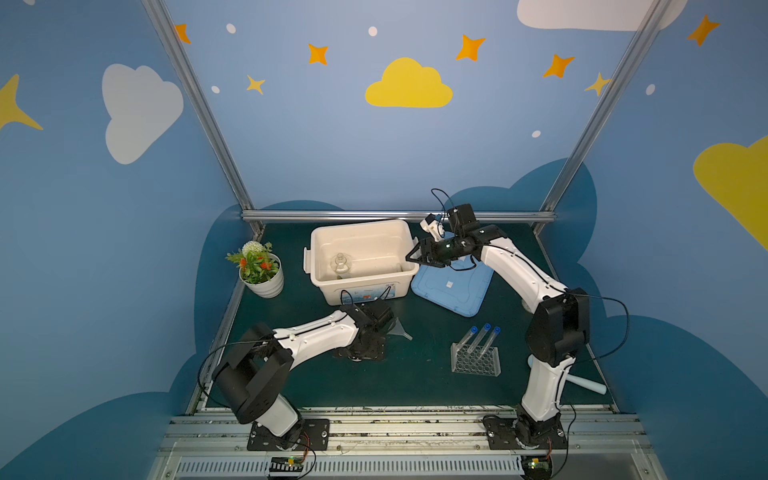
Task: Organize the chemistry lab equipment
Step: 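Move the left gripper down around the small white bowl on the table, then close the left gripper on the rim of the white bowl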
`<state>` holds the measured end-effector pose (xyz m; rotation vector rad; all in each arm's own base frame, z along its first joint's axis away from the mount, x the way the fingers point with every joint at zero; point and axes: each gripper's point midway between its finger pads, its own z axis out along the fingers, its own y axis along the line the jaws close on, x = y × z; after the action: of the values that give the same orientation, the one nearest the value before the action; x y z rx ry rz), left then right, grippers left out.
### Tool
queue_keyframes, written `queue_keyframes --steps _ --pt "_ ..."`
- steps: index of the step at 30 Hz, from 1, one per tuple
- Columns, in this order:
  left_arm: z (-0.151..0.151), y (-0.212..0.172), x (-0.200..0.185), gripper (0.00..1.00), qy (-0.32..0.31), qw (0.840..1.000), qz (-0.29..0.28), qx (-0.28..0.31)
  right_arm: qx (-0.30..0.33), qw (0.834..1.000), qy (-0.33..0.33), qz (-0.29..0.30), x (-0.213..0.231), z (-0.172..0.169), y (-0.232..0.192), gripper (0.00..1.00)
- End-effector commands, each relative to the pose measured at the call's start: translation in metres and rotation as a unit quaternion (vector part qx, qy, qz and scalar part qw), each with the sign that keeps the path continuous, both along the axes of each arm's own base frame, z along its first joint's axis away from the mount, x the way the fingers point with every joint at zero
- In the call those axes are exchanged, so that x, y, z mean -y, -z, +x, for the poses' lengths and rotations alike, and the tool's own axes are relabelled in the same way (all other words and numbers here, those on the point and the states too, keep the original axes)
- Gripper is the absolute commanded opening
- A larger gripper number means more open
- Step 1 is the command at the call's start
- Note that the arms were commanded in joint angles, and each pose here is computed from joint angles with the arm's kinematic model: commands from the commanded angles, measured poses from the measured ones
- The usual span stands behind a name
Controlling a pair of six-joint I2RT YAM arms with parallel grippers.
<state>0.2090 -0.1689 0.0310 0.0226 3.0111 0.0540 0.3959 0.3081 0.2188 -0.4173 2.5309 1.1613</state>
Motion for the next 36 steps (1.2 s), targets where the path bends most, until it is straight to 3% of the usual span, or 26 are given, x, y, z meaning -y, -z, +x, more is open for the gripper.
queue_keyframes --steps 1,20,27,33,36 --pt "0.002 0.001 -0.004 1.0 -0.013 1.0 -0.008 0.0 0.012 1.0 0.0 0.005 0.003 -0.005 -0.012 0.58" --pt "0.013 0.017 -0.005 0.9 -0.009 1.0 -0.017 -0.011 0.007 1.0 0.001 0.007 0.003 -0.004 -0.01 0.58" --pt "0.014 0.022 -0.006 0.75 -0.002 1.0 -0.013 -0.023 0.007 1.0 0.001 0.002 0.005 -0.005 -0.008 0.58" --pt "0.015 0.021 -0.006 0.54 -0.001 1.0 -0.014 -0.021 0.006 1.0 0.001 0.003 0.005 -0.004 -0.009 0.58" --pt "0.014 0.021 -0.006 0.54 0.001 1.0 -0.013 -0.023 0.005 1.0 0.0 0.005 0.005 -0.004 -0.009 0.58"
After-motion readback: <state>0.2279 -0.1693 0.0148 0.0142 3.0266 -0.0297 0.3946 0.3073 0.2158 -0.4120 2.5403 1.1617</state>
